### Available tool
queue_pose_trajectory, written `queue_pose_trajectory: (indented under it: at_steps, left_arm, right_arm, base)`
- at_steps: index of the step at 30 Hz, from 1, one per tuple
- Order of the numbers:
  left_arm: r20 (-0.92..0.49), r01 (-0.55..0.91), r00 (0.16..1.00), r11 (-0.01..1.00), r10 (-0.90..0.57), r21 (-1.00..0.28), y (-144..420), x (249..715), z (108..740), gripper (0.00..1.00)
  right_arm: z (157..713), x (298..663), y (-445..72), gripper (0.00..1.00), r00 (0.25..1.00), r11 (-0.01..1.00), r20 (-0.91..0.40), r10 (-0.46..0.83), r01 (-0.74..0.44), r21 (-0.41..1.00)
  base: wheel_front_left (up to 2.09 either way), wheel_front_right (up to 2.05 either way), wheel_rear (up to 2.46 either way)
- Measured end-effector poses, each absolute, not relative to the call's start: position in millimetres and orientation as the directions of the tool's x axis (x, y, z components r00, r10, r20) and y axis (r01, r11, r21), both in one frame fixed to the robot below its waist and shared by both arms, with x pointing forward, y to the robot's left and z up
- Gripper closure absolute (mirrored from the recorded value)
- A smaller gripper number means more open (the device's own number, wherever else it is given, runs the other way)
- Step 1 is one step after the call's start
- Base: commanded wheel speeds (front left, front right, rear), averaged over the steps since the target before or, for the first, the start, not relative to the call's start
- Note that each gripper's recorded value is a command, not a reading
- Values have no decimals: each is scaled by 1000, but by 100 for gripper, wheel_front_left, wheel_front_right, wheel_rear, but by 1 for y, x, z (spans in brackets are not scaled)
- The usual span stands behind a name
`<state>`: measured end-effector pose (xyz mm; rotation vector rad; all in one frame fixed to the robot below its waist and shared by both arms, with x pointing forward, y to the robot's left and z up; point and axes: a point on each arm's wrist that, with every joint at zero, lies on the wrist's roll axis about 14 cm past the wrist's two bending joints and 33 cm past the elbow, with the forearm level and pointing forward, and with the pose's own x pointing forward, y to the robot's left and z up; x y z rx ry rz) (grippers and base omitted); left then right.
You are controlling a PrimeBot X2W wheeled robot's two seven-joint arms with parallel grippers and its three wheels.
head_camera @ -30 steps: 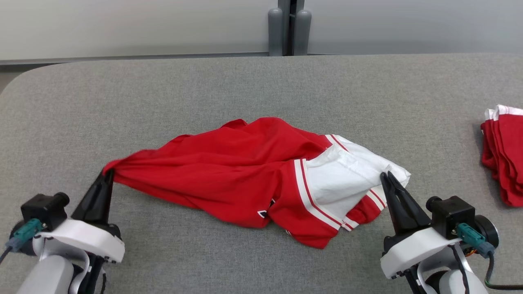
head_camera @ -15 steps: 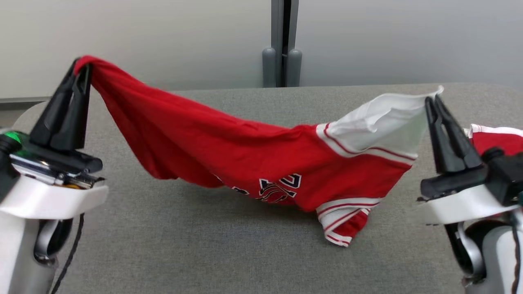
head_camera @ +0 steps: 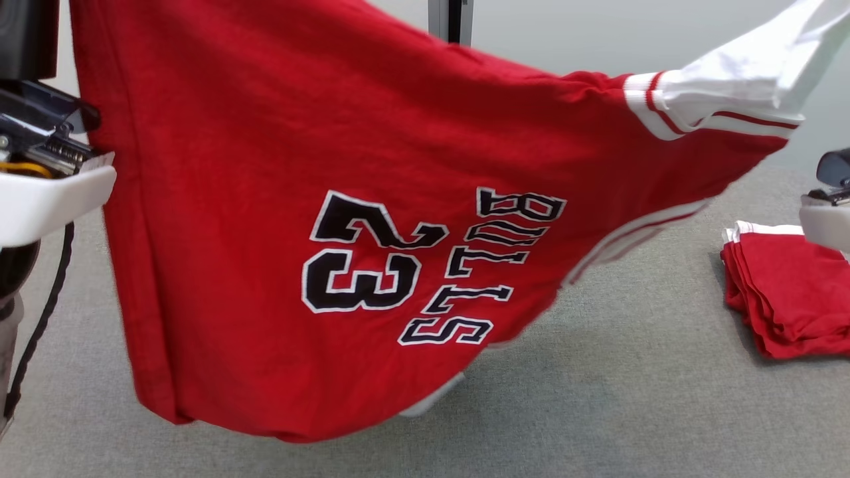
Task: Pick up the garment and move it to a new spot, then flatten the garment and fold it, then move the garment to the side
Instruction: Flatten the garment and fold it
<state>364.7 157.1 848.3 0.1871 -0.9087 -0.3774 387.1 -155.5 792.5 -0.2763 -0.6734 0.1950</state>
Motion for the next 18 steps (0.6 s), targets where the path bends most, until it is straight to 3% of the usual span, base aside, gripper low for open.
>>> queue_pose_trajectory:
  at_steps: [8,18]
  left_arm:
    - [682,287,634,930,-364,230,163,403,834,100]
    - [623,237,741,966,-251,107,194,507,818,100]
  right_arm:
    - [801,413,-154,100,768,953,579,273,-135,-270]
    - [829,501,-116,100,746,943,578,331,-236,-236]
  base:
    - [0,0,0]
    - [0,0,0]
